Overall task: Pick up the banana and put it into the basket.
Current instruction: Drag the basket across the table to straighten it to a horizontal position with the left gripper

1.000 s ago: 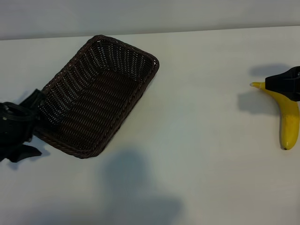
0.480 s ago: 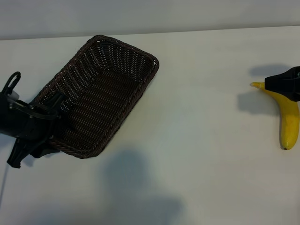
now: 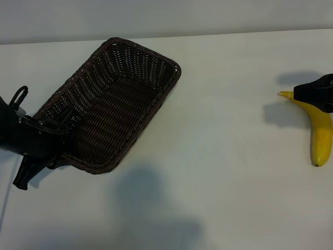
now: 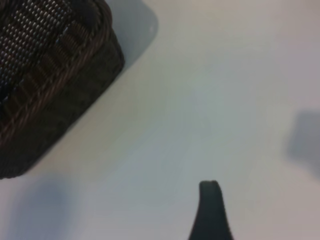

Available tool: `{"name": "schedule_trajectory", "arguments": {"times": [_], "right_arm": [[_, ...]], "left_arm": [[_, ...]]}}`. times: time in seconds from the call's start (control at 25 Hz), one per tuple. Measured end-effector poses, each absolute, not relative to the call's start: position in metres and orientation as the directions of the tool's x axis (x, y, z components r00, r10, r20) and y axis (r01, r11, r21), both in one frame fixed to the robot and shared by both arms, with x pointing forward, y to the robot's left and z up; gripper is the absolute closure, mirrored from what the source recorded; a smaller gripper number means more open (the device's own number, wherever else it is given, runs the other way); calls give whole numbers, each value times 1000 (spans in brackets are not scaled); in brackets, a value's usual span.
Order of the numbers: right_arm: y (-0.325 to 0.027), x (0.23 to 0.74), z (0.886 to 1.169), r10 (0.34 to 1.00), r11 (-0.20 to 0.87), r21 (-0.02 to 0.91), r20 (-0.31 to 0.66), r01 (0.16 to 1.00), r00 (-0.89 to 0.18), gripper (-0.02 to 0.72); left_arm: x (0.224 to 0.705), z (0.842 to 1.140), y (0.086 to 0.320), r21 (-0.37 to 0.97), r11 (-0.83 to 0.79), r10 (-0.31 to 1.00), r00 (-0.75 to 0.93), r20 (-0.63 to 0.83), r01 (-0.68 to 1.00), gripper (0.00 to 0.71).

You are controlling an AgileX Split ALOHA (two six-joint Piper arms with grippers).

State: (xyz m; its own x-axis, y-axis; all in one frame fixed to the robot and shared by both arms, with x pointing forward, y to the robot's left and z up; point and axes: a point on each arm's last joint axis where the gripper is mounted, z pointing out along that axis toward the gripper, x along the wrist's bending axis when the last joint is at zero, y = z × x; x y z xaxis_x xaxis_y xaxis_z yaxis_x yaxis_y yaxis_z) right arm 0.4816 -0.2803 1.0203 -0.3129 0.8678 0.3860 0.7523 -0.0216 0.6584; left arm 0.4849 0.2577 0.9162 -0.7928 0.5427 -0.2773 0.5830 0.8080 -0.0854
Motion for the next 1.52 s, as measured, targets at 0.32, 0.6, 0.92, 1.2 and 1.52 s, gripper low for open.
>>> {"name": "schedule_trajectory", "arguments": {"times": [0.32, 0.6, 0.92, 1.2, 1.52], "right_arm": [[-280, 482, 1020, 868, -22, 658, 386, 752, -313, 163], [-280, 482, 1020, 868, -22, 658, 386, 752, -313, 163], [-280, 482, 1020, 867, -21, 658, 387, 753, -314, 163], [-280, 482, 1020, 867, -21, 658, 387, 753, -314, 163], [-280, 482, 1020, 867, -21, 658, 387, 753, -314, 163]], "left_arm": [[492, 923, 256, -80, 793, 561, -775, -292, 604, 559], [520, 959, 250, -50, 670, 689, -646, -328, 741, 559], [543, 981, 247, -16, 395, 874, -381, -300, 919, 559], [568, 973, 240, -94, 105, 948, -129, -292, 990, 559], [585, 950, 217, -81, -56, 946, 27, -324, 995, 559]]}}
